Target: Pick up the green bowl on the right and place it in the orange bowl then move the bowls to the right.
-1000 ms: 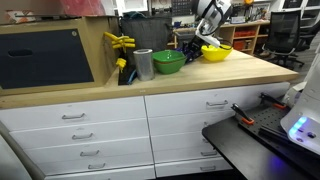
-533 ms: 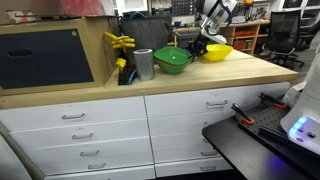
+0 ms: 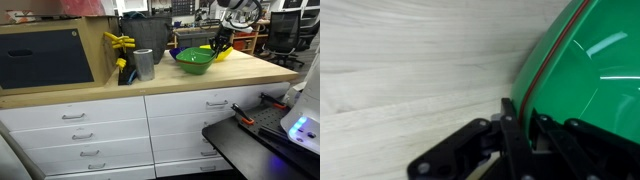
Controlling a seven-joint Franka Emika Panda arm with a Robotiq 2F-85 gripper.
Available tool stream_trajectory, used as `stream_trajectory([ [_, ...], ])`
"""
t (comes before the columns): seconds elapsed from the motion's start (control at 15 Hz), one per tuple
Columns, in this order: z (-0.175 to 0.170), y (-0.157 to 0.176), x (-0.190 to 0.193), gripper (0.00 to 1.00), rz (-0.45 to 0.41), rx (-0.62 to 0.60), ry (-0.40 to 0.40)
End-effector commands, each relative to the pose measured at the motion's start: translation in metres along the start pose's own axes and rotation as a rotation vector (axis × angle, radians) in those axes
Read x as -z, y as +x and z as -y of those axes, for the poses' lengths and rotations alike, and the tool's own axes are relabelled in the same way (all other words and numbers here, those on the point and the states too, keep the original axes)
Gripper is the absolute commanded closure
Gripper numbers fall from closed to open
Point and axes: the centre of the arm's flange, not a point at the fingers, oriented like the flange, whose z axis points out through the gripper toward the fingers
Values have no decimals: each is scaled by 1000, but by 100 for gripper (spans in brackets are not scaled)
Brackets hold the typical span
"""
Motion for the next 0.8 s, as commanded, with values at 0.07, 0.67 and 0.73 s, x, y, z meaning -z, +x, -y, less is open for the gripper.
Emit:
stream_trajectory([
  [0.07,-38,-30,28,97,100,-89,-60],
  [0.67,-12,-55,-11,97,117,-130,45],
  [0.73,-4,-56,-15,97,113,-131,59],
])
